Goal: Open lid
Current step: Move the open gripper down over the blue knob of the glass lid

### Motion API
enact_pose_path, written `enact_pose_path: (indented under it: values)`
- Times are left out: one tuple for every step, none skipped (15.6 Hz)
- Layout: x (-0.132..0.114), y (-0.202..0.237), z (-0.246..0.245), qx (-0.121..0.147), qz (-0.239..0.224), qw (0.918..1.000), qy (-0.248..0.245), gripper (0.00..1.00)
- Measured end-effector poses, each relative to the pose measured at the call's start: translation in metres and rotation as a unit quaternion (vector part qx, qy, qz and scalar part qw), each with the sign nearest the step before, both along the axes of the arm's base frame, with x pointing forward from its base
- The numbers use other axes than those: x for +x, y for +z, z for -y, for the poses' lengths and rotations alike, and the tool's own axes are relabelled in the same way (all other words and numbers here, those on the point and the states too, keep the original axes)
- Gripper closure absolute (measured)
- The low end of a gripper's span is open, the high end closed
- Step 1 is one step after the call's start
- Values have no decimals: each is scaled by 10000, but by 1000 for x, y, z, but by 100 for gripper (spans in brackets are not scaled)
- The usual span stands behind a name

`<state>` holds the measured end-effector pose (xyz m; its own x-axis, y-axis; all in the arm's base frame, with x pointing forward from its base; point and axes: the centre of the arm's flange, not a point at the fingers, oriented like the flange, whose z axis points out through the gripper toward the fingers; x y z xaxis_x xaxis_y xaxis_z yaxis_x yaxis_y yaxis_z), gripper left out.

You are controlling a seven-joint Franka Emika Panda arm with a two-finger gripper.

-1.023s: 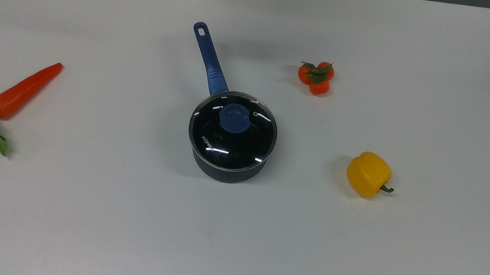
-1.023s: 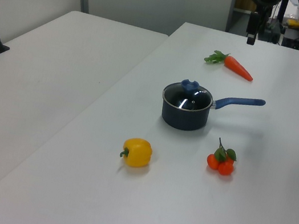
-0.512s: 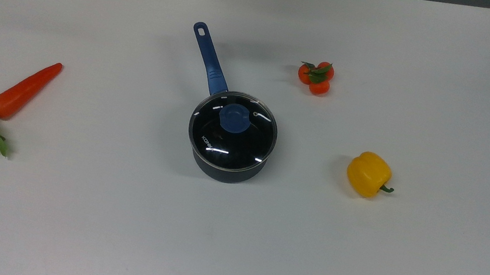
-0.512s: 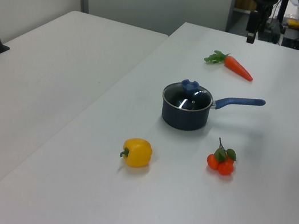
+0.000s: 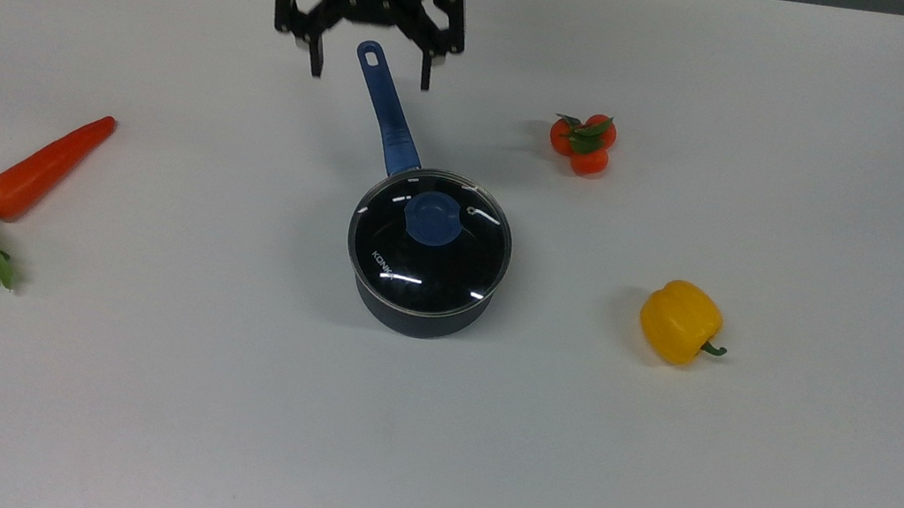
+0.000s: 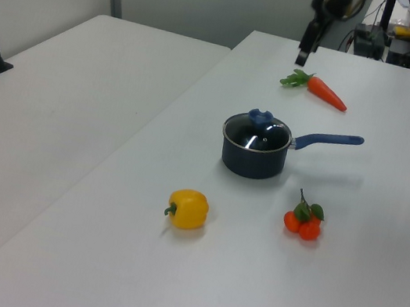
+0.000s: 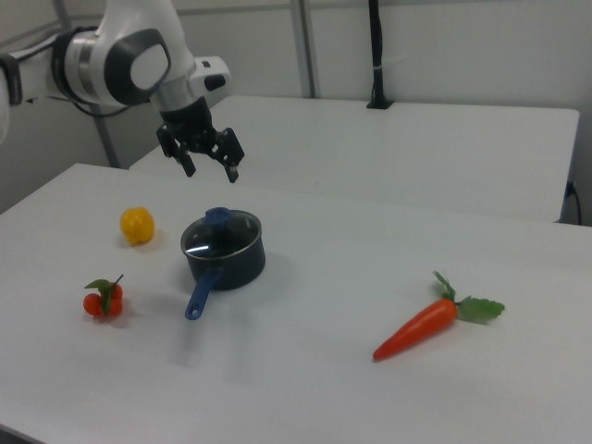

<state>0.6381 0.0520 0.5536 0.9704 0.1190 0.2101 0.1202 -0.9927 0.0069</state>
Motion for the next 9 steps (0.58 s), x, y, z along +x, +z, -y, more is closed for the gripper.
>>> enact_pose_path:
  values:
    - [6,-12,-7,2,-6,10000,94,0]
    - [12,-26,-15,-1,-30,9997,238,0]
    - [17,-38,-23,-10,-41,9991,432,0]
    - [21,-50,-31,-23,-55,9980,637,0]
    - [25,-61,-40,-35,-76,9967,808,0]
    - [28,-73,-49,-40,-102,9956,928,0]
    - [30,-79,-55,-37,-85,9951,981,0]
    - [32,-85,-61,-32,-52,9947,1023,0]
    - [34,-91,-65,-29,-44,9944,1053,0]
